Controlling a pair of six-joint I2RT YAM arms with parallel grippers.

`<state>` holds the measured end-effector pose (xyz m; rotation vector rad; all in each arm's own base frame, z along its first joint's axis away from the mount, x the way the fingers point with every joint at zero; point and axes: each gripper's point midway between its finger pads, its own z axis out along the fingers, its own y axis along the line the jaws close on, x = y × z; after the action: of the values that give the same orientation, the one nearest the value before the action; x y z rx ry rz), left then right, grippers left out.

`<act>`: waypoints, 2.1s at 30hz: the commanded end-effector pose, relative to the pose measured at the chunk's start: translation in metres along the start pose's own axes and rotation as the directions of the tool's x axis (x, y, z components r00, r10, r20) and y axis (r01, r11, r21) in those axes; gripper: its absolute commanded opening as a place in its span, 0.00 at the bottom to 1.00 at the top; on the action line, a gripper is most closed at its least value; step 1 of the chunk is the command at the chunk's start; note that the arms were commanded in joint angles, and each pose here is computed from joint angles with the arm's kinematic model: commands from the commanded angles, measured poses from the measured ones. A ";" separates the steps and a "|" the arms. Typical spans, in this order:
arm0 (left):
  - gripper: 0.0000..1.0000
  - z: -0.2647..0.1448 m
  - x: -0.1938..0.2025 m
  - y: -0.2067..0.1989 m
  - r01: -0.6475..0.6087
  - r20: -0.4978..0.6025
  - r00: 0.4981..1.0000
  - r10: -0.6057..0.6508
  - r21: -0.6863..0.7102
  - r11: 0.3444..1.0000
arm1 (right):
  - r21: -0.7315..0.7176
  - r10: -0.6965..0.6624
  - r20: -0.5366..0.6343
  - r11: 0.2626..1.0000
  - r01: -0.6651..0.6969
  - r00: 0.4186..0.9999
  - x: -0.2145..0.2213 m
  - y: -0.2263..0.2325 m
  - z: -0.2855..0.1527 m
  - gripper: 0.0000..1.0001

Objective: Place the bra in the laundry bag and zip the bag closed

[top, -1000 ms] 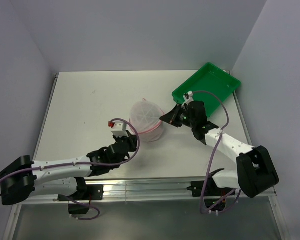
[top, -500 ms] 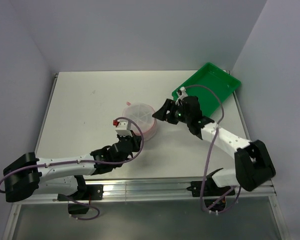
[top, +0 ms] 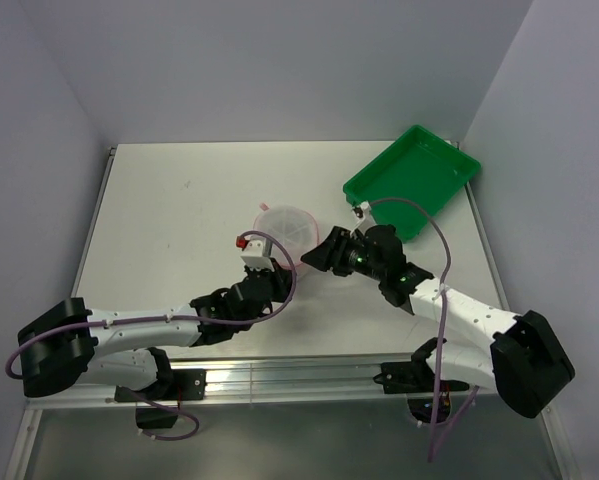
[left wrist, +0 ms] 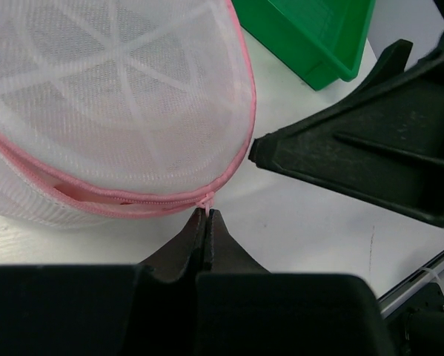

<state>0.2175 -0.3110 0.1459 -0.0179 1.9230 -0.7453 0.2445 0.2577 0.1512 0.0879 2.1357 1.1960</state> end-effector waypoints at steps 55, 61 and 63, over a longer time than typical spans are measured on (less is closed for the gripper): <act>0.00 -0.005 -0.019 -0.034 0.054 0.018 0.998 -0.057 0.130 0.990 | -0.111 0.022 0.028 0.994 -0.019 0.999 -0.017 0.030 0.013 0.59; 0.00 -0.009 -0.028 -0.031 0.024 0.036 0.999 -0.029 0.130 0.991 | -0.091 0.041 0.066 0.995 -0.035 0.997 -0.028 0.028 0.024 0.21; 0.00 -0.011 -0.031 -0.029 0.024 0.036 0.999 -0.029 0.134 0.991 | -0.080 0.036 0.066 0.996 -0.030 0.997 -0.030 0.027 0.027 0.07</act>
<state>0.2107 -0.3151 0.1539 0.0279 1.9142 -0.8142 0.2585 0.2749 0.1509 0.1256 2.1347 1.2651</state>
